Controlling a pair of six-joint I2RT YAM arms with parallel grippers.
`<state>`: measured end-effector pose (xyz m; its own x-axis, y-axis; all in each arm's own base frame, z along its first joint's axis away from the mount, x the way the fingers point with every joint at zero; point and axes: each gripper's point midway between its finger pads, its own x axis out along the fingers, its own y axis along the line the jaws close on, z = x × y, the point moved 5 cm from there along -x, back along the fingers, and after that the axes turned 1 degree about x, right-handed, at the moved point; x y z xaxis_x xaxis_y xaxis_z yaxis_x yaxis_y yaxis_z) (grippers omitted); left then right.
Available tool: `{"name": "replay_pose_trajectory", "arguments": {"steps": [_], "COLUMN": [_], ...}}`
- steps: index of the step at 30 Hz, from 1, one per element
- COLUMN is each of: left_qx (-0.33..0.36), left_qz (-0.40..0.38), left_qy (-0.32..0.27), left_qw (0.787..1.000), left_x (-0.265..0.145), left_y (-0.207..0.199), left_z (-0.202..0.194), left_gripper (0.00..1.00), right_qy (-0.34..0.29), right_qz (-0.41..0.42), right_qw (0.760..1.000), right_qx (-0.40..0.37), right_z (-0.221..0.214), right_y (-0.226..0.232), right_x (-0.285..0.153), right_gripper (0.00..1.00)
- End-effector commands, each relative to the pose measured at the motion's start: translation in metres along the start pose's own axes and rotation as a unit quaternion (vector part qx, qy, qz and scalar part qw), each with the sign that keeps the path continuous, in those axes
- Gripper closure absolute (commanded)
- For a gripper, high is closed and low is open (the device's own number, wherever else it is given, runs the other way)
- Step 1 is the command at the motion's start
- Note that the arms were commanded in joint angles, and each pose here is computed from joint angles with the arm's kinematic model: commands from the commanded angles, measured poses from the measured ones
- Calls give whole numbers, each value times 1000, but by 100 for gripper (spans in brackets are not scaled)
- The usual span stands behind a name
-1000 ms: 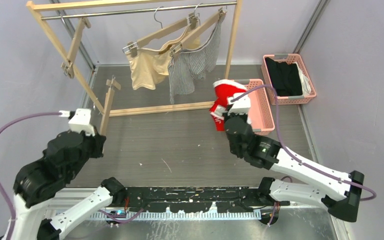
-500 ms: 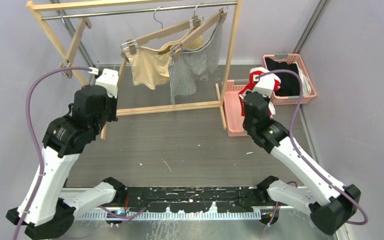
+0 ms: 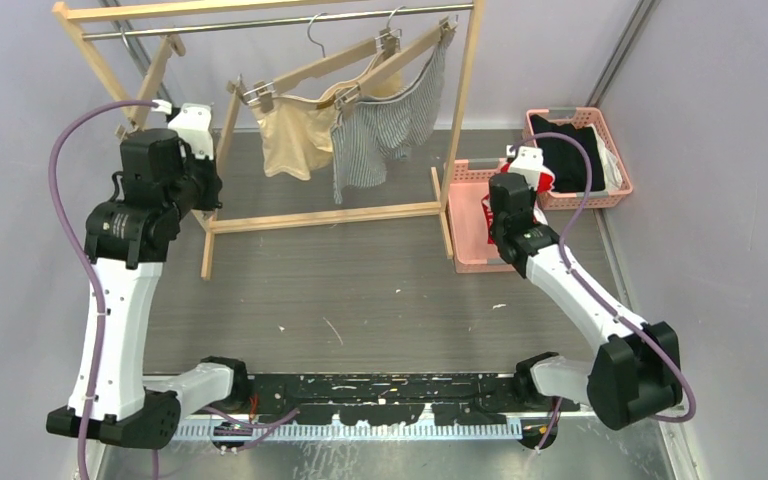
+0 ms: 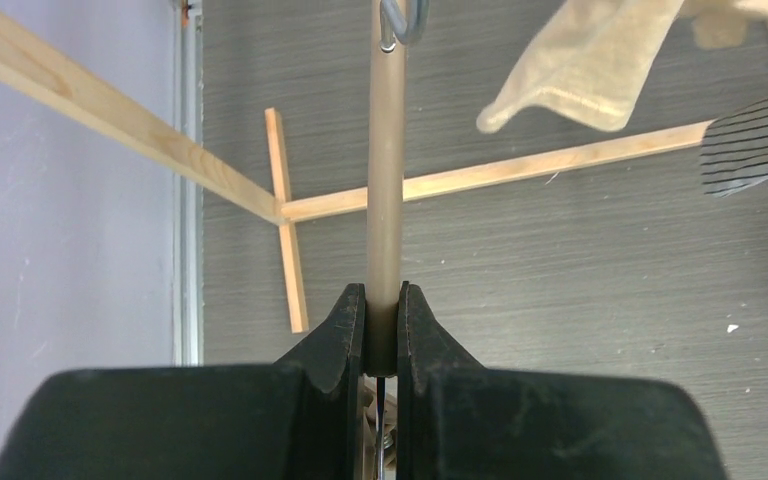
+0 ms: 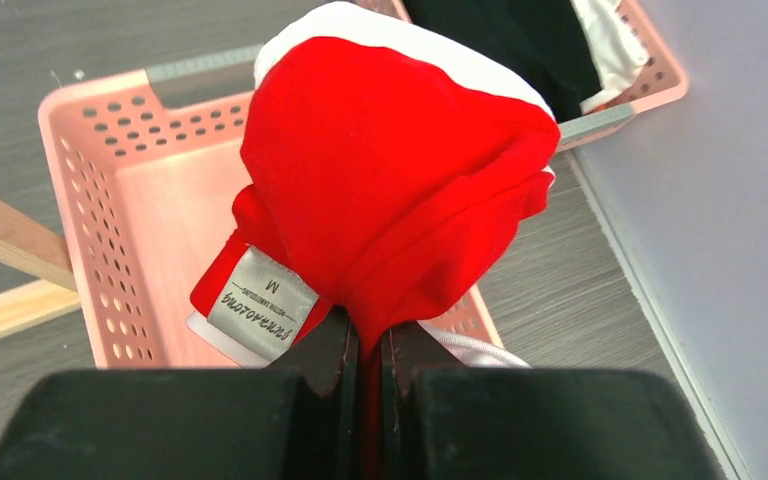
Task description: Remove the underwear clipped to the hanger
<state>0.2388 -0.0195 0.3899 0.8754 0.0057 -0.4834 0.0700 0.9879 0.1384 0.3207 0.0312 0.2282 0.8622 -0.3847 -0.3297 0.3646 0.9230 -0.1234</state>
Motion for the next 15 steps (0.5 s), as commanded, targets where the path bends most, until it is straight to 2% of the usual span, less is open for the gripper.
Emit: {"name": "replay_pose_trajectory", "arguments": {"steps": [1, 15], "left_qx": [-16, -39], "left_qz": [-31, -34], "left_qy": [-92, -143], "left_qw": [995, 988], "left_x": [-10, -19], "left_y": [3, 20], "left_z": [45, 94], "left_gripper": [100, 100], "right_qy": [-13, 64], "right_qz": [31, 34], "right_qw": [999, 997], "right_qx": [36, 17], "right_z": [4, -58], "right_y": [14, 39], "right_x": [12, 54], "right_gripper": [99, 99]}}
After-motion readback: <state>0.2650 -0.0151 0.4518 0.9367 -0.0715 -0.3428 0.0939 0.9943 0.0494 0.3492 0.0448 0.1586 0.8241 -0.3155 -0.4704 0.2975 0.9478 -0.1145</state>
